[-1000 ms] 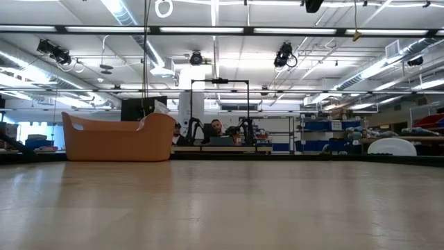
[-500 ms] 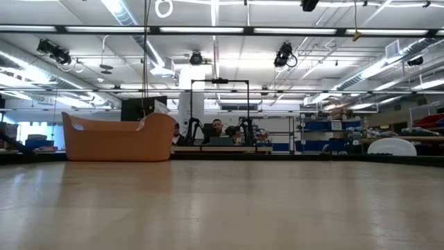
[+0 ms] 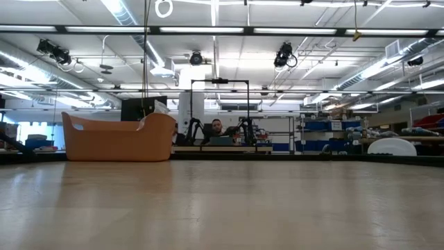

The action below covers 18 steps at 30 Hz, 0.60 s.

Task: Roll bandage
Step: Roll the pink bandage

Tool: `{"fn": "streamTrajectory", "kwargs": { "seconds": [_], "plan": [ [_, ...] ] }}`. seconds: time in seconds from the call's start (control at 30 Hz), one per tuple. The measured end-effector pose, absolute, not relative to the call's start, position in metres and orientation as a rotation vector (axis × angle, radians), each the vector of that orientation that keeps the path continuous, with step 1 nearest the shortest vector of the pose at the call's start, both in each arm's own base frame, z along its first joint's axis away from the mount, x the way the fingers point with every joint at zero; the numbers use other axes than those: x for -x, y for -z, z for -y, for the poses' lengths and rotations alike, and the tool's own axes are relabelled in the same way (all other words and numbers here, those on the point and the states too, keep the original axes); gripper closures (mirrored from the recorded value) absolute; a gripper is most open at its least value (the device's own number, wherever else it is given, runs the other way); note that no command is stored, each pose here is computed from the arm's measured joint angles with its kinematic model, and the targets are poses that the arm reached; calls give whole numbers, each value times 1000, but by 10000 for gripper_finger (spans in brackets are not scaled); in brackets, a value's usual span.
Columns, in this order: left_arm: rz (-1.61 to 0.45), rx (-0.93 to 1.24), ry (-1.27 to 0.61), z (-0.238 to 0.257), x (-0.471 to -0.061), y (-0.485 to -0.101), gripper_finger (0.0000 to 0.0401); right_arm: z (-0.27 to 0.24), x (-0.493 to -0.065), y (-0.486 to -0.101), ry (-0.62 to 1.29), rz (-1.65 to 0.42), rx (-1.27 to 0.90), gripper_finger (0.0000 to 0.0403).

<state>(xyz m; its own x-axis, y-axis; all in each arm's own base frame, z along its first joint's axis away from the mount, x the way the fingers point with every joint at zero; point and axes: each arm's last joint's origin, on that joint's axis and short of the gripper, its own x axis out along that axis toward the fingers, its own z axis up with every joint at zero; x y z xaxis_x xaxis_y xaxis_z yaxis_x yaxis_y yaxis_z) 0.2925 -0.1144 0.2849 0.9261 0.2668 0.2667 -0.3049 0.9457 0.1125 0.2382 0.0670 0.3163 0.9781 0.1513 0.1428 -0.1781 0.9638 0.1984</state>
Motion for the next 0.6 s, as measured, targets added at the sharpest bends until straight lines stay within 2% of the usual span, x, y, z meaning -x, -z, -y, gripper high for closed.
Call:
{"fn": "streamTrajectory", "kwargs": {
  "seconds": [0.13, 0.27, 0.6],
  "plan": [
    [247, -152, -299, 116, -296, -279, 382, -66, -239, -320, -161, 129, -212, 398],
    [244, -147, -304, 115, -298, -277, 382, -61, -240, -320, -127, 130, -231, 375],
    [243, -119, -304, 114, -299, -276, 382, -58, -242, -319, -116, 113, -291, 257]
  ]
}}
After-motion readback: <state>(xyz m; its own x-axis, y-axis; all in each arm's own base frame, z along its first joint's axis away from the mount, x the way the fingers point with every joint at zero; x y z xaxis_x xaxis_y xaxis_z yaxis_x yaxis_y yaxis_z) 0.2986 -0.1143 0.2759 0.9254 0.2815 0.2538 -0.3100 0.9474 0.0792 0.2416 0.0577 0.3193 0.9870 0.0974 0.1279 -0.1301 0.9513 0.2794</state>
